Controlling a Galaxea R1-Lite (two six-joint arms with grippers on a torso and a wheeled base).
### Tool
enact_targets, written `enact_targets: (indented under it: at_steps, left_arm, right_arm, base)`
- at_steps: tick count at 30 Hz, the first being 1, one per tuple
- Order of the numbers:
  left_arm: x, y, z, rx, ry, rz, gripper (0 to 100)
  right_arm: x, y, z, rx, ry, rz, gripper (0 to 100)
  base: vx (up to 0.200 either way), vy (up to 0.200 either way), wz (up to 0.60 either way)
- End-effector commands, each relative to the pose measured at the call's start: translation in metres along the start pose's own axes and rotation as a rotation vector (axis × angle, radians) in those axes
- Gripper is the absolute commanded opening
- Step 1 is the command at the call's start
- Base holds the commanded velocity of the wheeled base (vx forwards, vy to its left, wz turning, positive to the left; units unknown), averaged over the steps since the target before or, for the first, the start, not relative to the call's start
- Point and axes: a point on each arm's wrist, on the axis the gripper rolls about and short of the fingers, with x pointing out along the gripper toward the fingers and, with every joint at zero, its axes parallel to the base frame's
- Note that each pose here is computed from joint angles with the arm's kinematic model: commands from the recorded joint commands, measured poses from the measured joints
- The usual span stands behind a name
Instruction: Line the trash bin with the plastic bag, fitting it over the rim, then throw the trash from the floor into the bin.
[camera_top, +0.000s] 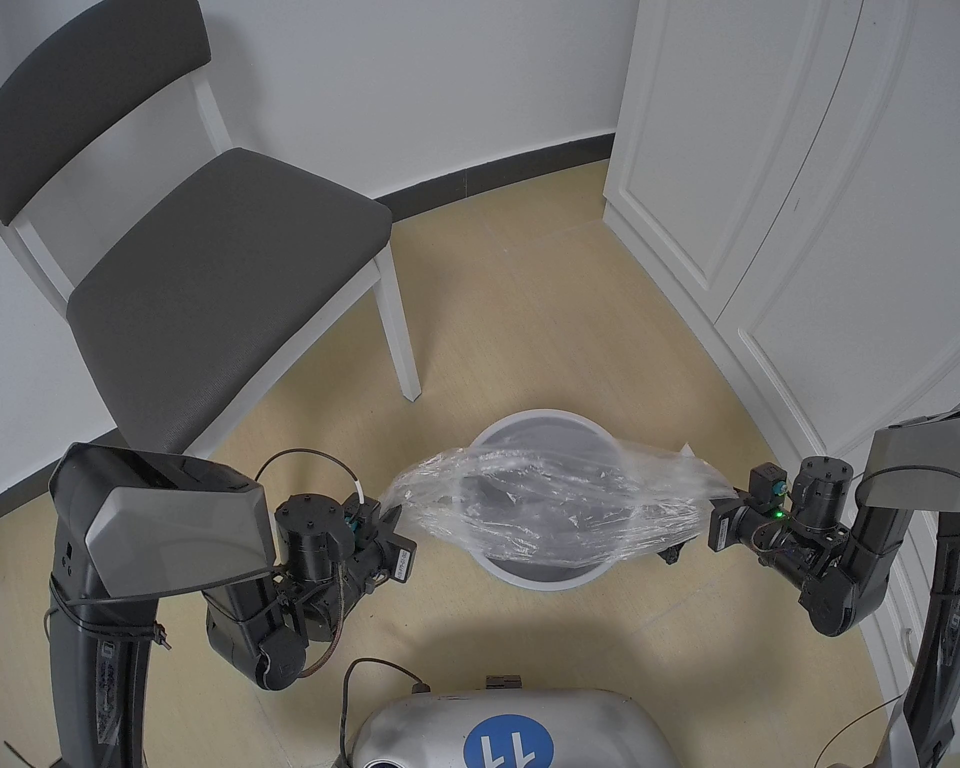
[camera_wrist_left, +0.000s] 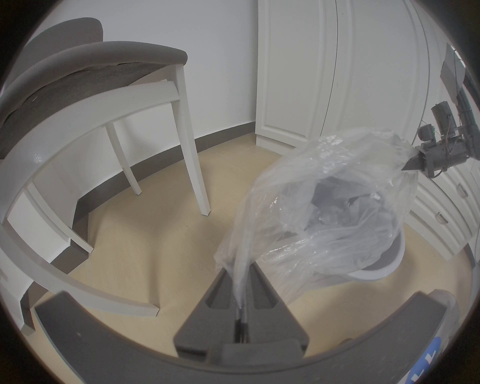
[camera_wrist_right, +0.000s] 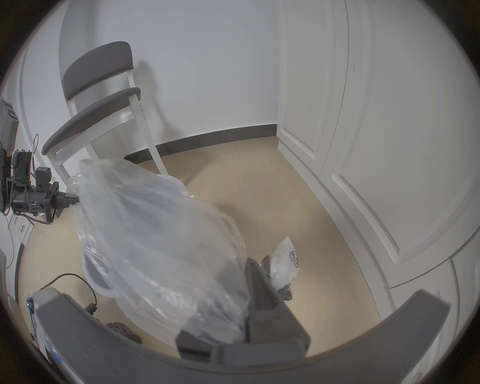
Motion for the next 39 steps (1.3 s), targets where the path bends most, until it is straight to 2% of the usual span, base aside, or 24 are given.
enact_targets:
  at_steps: [1, 11, 19, 24, 31, 34, 39]
  left_arm:
    - [0.003, 0.007, -0.012, 0.021, 0.032, 0.020, 0]
    - [0.006, 0.013, -0.018, 0.021, 0.047, 0.032, 0]
    - [0.002, 0.013, -0.014, 0.016, 0.041, 0.021, 0]
    - [-0.008, 0.013, -0.003, 0.011, 0.022, -0.016, 0]
    - [-0.035, -0.003, 0.016, 0.002, 0.000, -0.104, 0]
    - [-0.043, -0.005, 0.020, 0.008, -0.002, -0.117, 0]
    - [-0.048, -0.004, 0.020, 0.014, 0.006, -0.120, 0]
  right_arm:
    - [0.002, -0.007, -0.007, 0.003, 0.009, -0.003, 0]
    - [0.003, -0.018, -0.018, -0.040, 0.043, -0.029, 0]
    - [-0.001, -0.016, -0.016, -0.039, 0.040, 0.001, 0]
    - [-0.012, -0.012, -0.006, -0.043, 0.023, 0.021, 0]
    - [-0.032, 0.001, 0.009, -0.055, -0.007, 0.076, 0]
    - [-0.038, 0.003, 0.018, -0.060, -0.036, 0.081, 0]
    - [-0.045, 0.002, 0.023, -0.057, -0.021, 0.100, 0]
  base:
    - [0.000, 0.000, 0.00]
    - [0.000, 0.000, 0.00]
    - [0.000, 0.000, 0.00]
    - [0.000, 0.000, 0.00]
    - [0.000, 0.000, 0.00]
    - [0.000, 0.000, 0.00]
    - [0.000, 0.000, 0.00]
